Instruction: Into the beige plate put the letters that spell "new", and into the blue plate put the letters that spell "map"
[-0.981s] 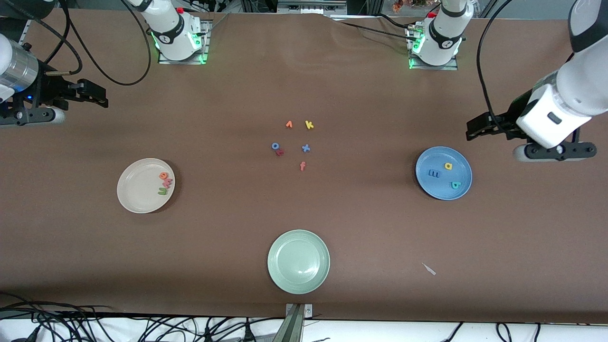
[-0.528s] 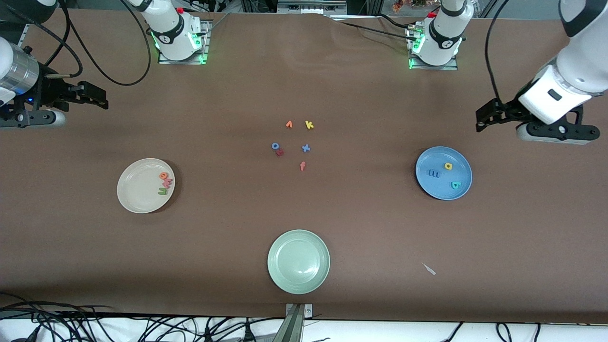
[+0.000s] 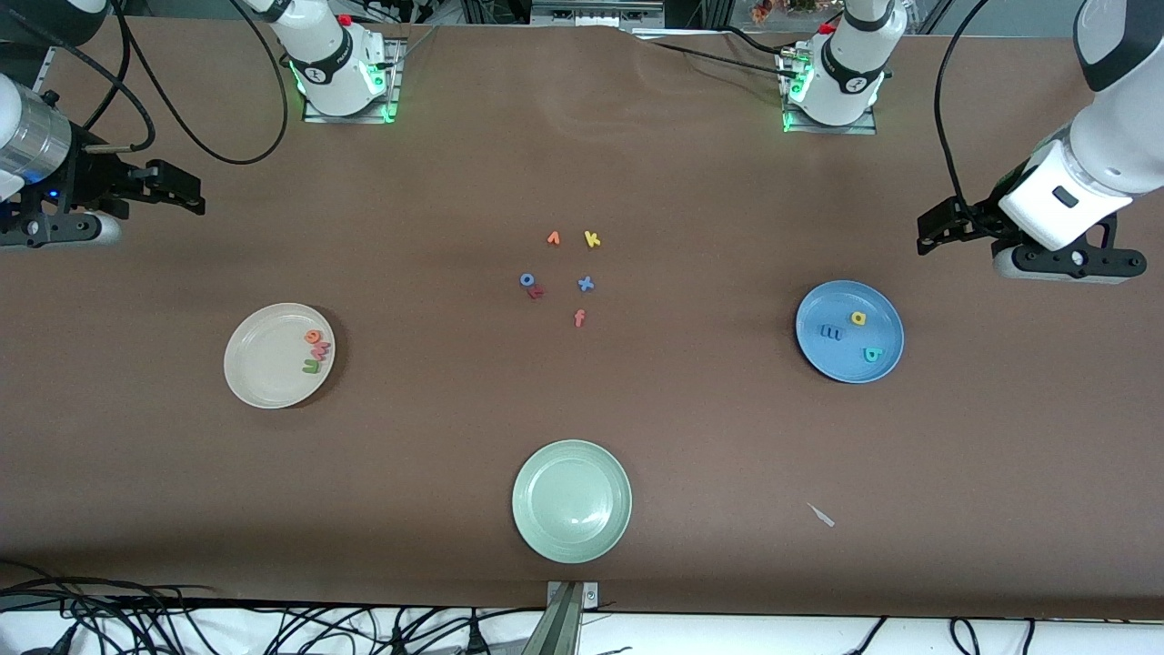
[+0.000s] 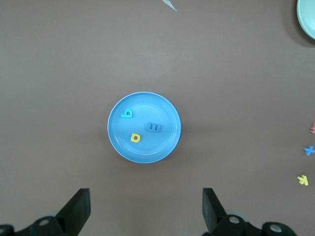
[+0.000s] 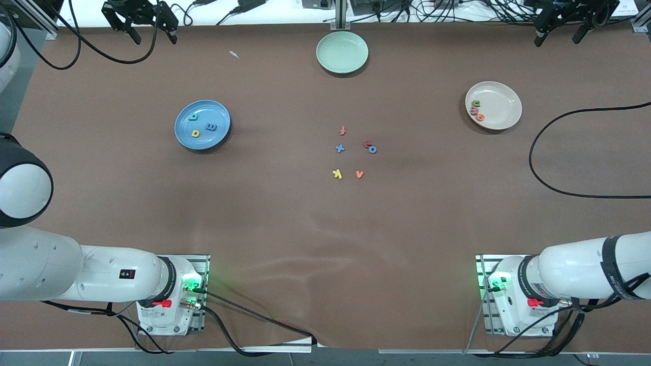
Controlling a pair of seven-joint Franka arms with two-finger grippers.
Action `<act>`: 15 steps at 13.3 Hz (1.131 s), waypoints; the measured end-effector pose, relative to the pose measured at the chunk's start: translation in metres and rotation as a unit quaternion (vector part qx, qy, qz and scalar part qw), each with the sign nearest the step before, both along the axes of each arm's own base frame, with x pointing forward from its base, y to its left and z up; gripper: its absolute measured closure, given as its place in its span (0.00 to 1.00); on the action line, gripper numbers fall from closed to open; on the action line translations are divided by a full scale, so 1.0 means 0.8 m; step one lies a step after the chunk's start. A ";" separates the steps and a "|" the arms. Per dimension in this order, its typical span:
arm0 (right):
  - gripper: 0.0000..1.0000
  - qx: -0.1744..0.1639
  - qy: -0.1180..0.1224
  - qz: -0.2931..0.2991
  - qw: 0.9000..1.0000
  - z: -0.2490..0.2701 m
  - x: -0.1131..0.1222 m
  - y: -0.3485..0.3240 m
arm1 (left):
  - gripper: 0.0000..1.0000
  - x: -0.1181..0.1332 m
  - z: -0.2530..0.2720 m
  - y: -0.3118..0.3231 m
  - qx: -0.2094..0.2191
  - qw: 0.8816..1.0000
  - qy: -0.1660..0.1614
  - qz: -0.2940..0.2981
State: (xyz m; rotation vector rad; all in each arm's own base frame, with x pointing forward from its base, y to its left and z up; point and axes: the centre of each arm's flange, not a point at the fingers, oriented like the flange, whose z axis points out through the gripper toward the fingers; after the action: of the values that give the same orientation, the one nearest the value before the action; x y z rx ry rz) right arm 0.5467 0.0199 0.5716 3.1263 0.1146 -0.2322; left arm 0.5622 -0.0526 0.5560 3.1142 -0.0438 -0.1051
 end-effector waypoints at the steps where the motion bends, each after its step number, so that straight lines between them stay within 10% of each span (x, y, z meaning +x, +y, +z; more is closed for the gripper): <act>1: 0.00 0.000 -0.003 -0.001 1.000 -0.001 0.002 -0.002 | 0.00 0.001 -0.004 -0.001 0.000 1.000 0.003 0.000; 15: 0.00 0.001 -0.018 -0.004 1.000 0.000 0.009 -0.005 | 0.00 0.012 0.017 0.013 -0.001 1.000 -0.017 0.010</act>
State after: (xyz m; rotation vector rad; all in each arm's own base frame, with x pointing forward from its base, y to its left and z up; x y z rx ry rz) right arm 0.5538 0.0160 0.5720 3.1310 0.1032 -0.1774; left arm 0.5718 -0.0425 0.5696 3.1132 -0.0124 -0.0520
